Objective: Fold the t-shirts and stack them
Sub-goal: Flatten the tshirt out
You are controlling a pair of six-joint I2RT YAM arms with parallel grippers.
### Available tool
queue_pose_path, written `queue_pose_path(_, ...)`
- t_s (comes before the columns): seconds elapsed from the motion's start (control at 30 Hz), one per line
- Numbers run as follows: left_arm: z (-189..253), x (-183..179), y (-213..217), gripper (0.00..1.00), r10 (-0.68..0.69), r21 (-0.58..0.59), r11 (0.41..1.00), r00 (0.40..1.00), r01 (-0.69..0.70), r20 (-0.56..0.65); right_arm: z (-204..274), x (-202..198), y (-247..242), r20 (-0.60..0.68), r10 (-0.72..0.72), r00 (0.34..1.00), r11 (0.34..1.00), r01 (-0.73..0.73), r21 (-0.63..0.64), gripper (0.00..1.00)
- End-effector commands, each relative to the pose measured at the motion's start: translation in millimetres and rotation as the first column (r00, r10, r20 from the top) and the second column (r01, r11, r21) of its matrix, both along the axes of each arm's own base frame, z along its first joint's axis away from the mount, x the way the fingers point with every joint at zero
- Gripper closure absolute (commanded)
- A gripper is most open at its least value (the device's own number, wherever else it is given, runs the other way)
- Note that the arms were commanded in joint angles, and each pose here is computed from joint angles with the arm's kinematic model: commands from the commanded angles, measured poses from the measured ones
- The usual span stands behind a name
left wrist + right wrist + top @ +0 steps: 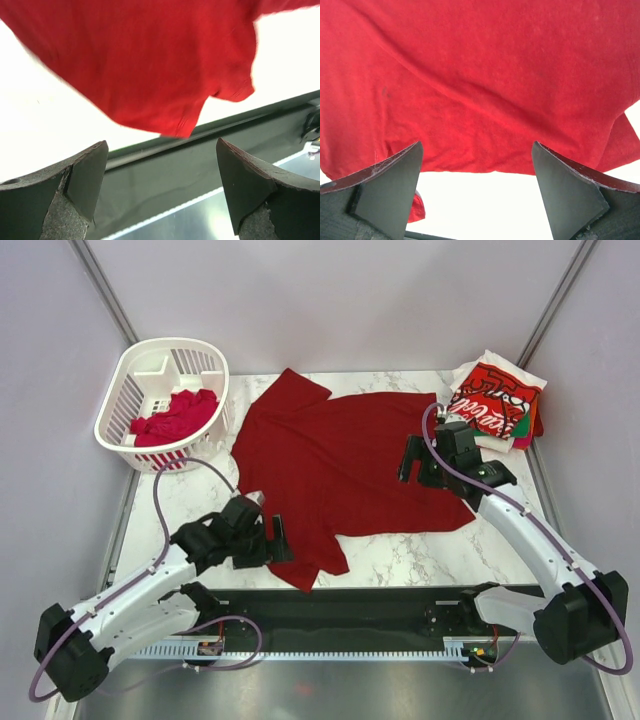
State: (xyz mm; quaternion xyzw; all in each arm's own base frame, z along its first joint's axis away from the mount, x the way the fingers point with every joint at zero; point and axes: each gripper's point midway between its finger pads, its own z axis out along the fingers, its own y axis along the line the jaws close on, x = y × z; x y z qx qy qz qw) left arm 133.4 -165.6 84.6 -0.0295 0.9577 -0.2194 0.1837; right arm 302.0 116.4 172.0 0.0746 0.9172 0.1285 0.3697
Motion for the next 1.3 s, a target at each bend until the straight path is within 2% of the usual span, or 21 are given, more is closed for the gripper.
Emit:
queue_pose_path(0.0, -19.2, -17.5, -7.8, 0.05, 0.11, -0.022, 0.993, 0.987, -0.113, -0.114, 3.8, -3.5, 0.8, 0.02, 0.002, 1.0, 1.0, -0.002, 0.014, 0.02)
queue_pose_path(0.23, -40.6, -38.5, -37.3, 0.06, 0.061, -0.033, 0.997, 0.985, -0.067, -0.163, 3.3, -9.9, -6.3, 0.017, -0.006, 1.0, 1.0, 0.007, -0.014, 0.02)
queue_pose_path(0.37, -52.0, -41.8, -48.0, 0.08, 0.044, 0.021, 0.999, 0.986, -0.041, -0.161, 0.0, -12.8, -6.6, 0.005, -0.002, 1.0, 1.0, 0.002, -0.016, 0.02)
queue_pose_path(0.57, -64.7, -32.4, -57.6, 0.11, 0.071, 0.044, 0.997, 0.989, -0.066, -0.131, -0.4, -14.1, -9.4, 0.003, 0.002, 1.0, 0.999, -0.002, -0.035, 0.02)
queue_pose_path(0.67, -60.7, -24.4, -66.4, 0.12, 0.073, 0.017, 0.997, 0.993, -0.072, -0.097, -1.4, -15.0, -10.0, 0.001, 0.007, 1.0, 0.999, -0.007, -0.041, 0.02)
queue_pose_path(0.93, -60.2, -8.5, -73.4, 0.15, 0.1, 0.035, 0.994, 0.994, -0.099, -0.034, -10.6, -16.2, -9.4, -0.02, 0.014, 1.0, 0.999, -0.015, -0.047, 0.02)
queue_pose_path(1.27, -65.8, 7.4, -90.9, 0.29, 0.125, 0.066, 0.99, 0.992, -0.125, 0.005, -20.3, -17.6, -8.9, -0.038, 0.027, 0.999, 0.998, -0.029, -0.055, 0.02)
